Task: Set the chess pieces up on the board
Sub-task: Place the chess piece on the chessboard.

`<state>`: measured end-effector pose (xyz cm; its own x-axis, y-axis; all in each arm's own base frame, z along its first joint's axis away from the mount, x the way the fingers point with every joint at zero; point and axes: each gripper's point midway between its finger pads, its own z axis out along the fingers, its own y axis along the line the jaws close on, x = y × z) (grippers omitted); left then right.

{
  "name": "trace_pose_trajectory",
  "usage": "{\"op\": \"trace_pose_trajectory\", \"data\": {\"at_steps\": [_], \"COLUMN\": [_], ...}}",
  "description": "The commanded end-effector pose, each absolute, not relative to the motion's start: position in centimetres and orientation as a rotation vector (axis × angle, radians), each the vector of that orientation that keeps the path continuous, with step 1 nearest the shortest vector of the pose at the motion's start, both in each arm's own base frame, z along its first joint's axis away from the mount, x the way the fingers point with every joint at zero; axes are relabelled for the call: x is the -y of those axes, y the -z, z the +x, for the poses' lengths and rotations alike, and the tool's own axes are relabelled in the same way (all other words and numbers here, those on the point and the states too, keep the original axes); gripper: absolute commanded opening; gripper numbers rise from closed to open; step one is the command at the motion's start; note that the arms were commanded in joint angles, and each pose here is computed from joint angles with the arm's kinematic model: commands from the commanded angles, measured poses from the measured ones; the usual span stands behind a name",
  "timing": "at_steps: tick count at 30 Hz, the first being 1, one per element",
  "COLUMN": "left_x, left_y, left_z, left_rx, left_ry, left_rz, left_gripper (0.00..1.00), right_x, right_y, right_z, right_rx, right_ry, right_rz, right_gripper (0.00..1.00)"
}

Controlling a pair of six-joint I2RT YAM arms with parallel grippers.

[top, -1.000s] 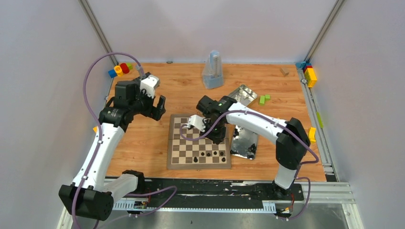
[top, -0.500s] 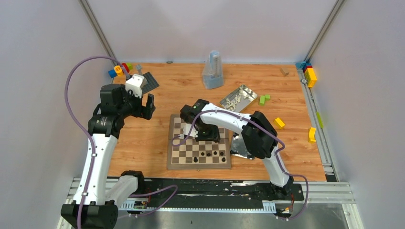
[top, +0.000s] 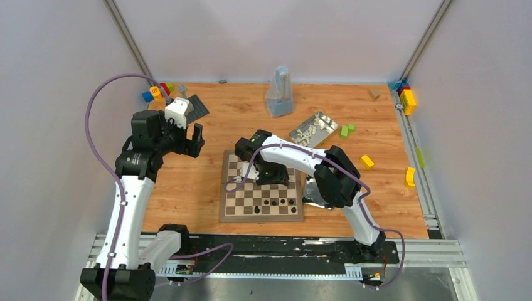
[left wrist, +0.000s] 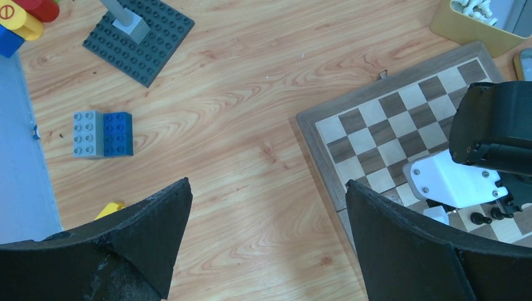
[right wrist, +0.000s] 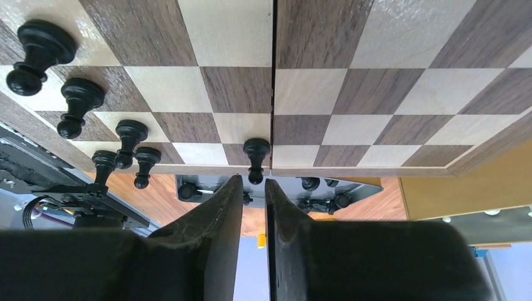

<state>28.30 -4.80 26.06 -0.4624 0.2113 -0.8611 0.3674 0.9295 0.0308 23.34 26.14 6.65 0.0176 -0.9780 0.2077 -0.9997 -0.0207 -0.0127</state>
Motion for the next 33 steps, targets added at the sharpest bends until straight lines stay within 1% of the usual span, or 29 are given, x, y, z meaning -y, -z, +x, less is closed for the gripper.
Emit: {"op": "trace_pose_trajectory", "data": {"at_steps": [1,4,10,12,21,33], "left_x": [4.9,4.9,5.0,5.1,5.2,5.2], "left_y": [-26.8,-26.7,-26.7,-26.7,-26.6,-26.5], "left_z": [28.8,28.8,28.8,28.8,28.8,28.8], "left_rx": [-2.032,-2.034,-2.031,-2.03,-2.03,-2.036], "left_ry": [0.206,0.206,0.215,0.218,0.23,0.231], "left_rz": [0.402,0.403,0.408,0.408,0.412,0.411], "left_gripper": [1.0,1.0,1.0,1.0,1.0,1.0], "right_x": [-26.9,-27.1,-27.3,-27.4,-27.5,-27.6], "right_y": [-7.2,-7.3,-8.1,-8.2,-7.9,-7.1], "right_z": [23.8,23.7,23.3,23.2,22.9,24.2], "right_rx": [2.096,2.12,2.203,2.238,2.408,2.509], "right_ry": [-0.252,-0.23,-0.154,-0.12,0.118,0.209], "right_rz": [2.176,2.178,2.18,2.175,2.092,2.057], "right_gripper": [0.21,0.22,0.33,0.34,0.31,0.3]}}
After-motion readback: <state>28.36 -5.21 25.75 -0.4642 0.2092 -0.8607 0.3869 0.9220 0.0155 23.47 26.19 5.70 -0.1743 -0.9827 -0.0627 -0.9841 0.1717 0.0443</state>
